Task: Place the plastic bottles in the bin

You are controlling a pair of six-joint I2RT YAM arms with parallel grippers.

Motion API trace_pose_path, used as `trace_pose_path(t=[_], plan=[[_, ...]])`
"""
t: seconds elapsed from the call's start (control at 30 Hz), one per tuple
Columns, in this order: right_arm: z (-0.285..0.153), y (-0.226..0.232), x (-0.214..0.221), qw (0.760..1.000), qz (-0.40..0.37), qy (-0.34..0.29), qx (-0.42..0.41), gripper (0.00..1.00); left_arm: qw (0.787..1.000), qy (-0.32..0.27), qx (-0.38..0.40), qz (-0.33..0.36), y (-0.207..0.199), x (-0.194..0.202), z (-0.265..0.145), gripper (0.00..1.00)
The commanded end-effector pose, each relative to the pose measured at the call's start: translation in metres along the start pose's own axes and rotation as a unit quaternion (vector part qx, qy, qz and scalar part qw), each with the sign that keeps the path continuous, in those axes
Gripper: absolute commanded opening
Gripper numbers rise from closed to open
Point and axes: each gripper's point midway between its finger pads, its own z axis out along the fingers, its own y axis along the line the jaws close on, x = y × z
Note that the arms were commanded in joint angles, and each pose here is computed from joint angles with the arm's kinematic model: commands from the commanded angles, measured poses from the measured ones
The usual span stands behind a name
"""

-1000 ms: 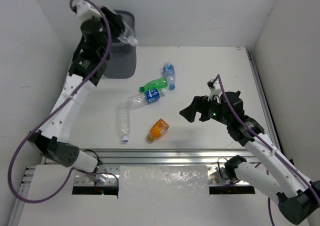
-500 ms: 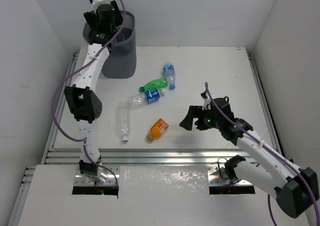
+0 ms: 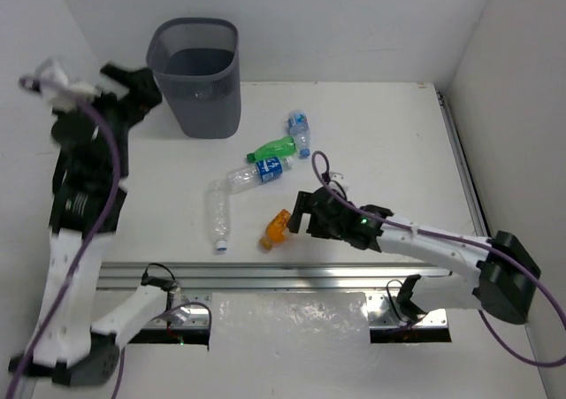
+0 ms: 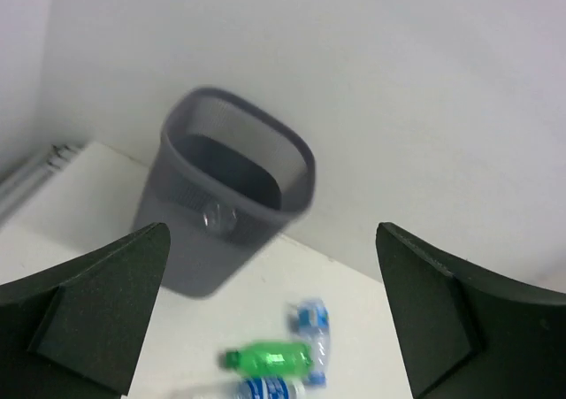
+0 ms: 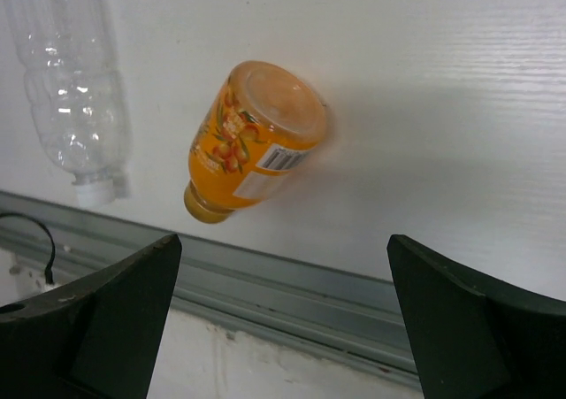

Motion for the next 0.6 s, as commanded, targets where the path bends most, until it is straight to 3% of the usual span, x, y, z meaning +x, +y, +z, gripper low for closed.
trace_pose_path(t=[0.0,0.17,0.33,0.43,0.47,0.5,0.57], plan=[[0.005,0.014,-0.018,0.994,0.058,-0.078,0.051,0.99,0.993,0.115,0.032,-0.015,0.018,0.096,-0.02,1.0],[0.039,0.033,-0.003,0.993,0.064,-0.062,0.082,0.99,0.982,0.185,0.036,0.029,0.045,0.152,-0.043,1.0],[0.074,0.052,0.005,0.992,0.065,-0.039,0.098,0.99,0.977,0.203,0.051,0.046,0.049,0.164,-0.051,1.0],[0.091,0.043,0.02,0.989,0.068,-0.02,0.127,0.92,0.975,0.209,0.054,0.049,0.052,0.17,-0.055,1.0],[0.095,0.043,0.023,0.99,0.073,-0.019,0.123,0.88,0.973,0.218,0.058,0.049,0.052,0.177,-0.056,1.0],[0.096,0.035,0.029,0.99,0.069,-0.016,0.126,0.68,0.972,0.223,0.062,0.048,0.052,0.18,-0.057,1.0],[0.094,0.033,0.025,0.992,0.064,-0.033,0.103,0.44,0.966,0.242,0.082,0.04,0.047,0.193,-0.061,1.0]])
